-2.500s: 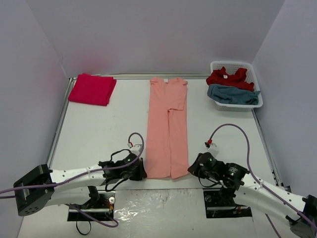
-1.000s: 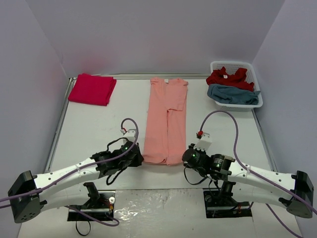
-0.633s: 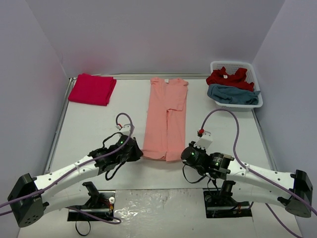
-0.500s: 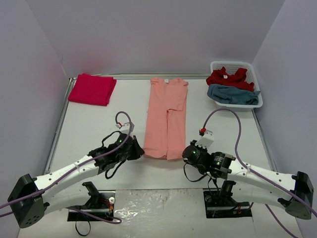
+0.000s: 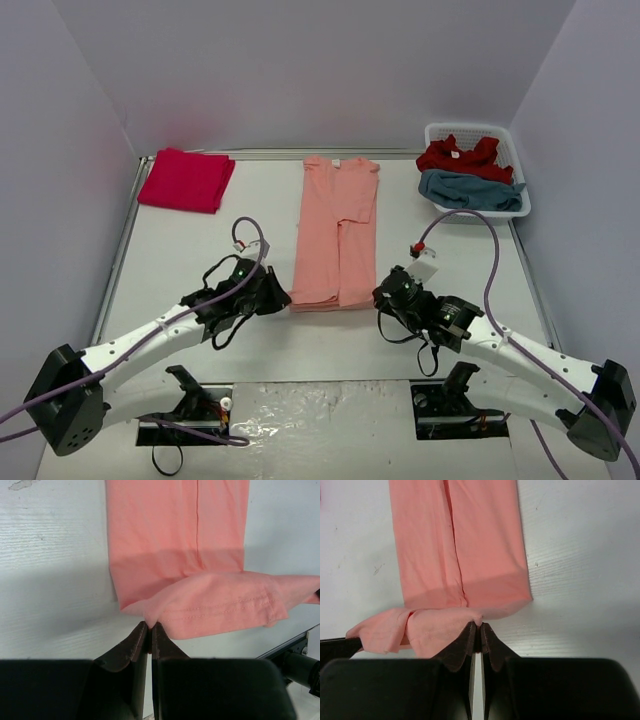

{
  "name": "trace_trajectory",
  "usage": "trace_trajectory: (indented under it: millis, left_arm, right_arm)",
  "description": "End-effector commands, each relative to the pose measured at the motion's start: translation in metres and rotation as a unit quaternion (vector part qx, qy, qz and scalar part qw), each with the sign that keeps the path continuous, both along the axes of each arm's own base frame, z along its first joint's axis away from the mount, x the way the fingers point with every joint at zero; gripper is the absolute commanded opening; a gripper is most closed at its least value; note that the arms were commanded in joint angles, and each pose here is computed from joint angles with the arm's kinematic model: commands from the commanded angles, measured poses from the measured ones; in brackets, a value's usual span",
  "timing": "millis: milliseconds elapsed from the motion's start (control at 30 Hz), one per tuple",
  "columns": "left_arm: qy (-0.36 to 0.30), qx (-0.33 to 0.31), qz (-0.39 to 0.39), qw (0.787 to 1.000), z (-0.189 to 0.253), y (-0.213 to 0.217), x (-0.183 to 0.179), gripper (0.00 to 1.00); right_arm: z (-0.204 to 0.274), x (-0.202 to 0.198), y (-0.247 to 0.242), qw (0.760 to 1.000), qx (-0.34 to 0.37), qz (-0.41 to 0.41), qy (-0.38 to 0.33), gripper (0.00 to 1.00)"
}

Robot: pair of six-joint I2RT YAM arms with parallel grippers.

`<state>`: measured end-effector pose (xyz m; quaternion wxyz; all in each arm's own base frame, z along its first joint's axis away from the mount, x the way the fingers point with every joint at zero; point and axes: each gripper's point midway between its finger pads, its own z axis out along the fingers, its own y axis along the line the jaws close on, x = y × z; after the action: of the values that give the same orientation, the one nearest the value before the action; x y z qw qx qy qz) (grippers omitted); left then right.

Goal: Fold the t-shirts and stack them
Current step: Fold the folded rectangular tshirt in 1/3 of the way

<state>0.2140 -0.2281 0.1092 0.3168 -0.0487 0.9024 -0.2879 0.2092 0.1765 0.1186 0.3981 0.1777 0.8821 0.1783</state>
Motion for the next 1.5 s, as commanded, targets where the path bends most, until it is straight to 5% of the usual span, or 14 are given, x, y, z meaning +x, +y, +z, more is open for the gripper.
trace_trajectory:
  millis: [0,1467]
  left_arm:
    - [-0.021,-0.013,-0.017,1.000,0.020,-0.011,0.014,0.02]
    - [-0.063,0.023,-0.031,0.997,0.047,-0.027,0.098,0.02]
  right_arm:
    - [0.008,0.010,0.000,1.000,-0.003,0.006,-0.012,0.00]
    - [-0.002,0.098,-0.011,0.999,-0.039,0.004,-0.003,0.00]
